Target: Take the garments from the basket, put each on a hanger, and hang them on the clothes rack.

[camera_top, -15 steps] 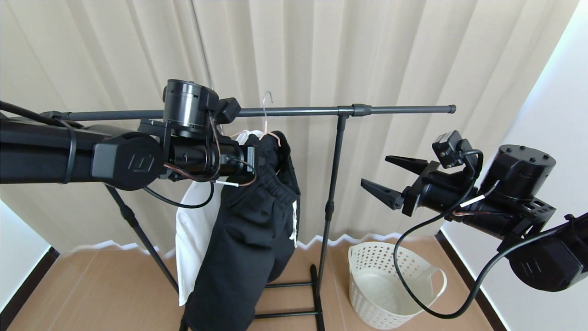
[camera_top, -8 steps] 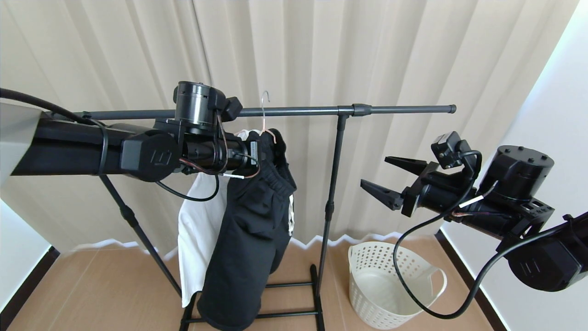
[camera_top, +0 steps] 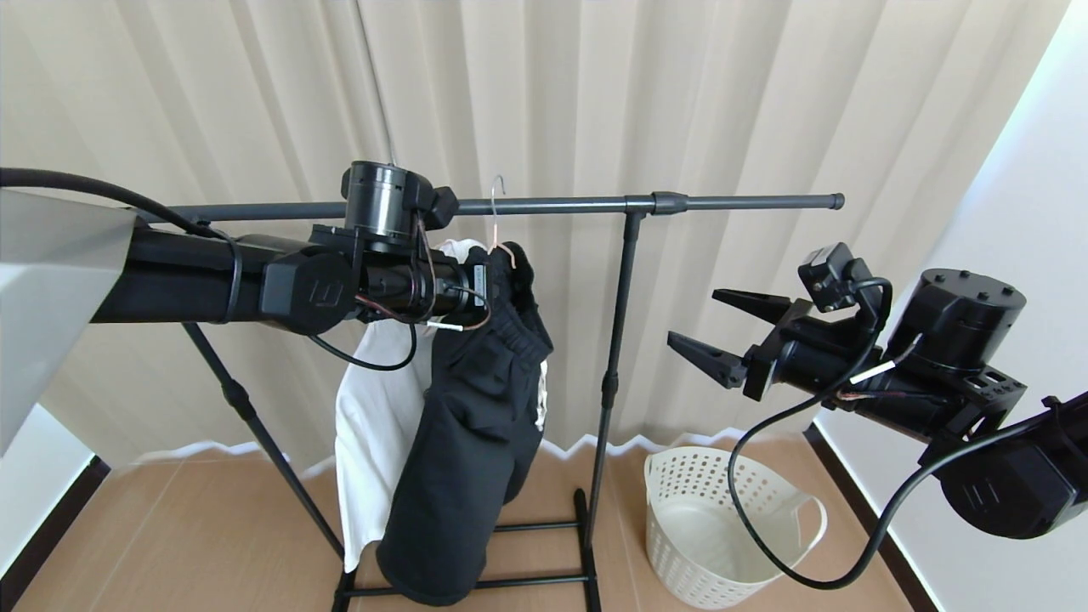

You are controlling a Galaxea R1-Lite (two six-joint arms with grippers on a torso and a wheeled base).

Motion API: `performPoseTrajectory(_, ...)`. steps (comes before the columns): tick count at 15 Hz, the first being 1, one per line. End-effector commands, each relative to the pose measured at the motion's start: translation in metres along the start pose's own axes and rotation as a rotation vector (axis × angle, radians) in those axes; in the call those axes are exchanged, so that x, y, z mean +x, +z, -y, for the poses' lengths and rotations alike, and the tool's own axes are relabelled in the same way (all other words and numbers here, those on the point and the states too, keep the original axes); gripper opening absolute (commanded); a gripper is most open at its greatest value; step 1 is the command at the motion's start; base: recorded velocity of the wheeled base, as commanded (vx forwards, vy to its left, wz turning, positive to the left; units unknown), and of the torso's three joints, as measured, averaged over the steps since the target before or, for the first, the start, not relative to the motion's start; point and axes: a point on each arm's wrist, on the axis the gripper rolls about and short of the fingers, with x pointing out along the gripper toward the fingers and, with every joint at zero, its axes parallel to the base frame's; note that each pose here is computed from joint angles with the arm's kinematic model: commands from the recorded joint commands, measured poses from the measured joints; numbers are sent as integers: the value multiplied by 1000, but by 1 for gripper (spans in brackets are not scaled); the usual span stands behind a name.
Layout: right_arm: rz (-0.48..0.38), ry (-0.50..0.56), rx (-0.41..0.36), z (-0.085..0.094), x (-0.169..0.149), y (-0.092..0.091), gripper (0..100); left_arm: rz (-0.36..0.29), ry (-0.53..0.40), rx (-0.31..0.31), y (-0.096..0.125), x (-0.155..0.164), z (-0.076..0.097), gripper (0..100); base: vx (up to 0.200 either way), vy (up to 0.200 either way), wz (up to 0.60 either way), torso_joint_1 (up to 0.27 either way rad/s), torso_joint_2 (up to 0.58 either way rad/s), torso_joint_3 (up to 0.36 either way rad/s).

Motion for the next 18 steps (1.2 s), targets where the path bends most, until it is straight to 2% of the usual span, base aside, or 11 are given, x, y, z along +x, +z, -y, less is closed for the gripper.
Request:
performPoseTrajectory(1,2,1,-2,0,0,0,100,-7,1,-1,-2,5,-1,0,0,0,0,0,0,0)
performPoseTrajectory(18,2,1,-2,0,1,0,100,-43,13,-9,-13,25,-7,0,0,0,0,0,0,0)
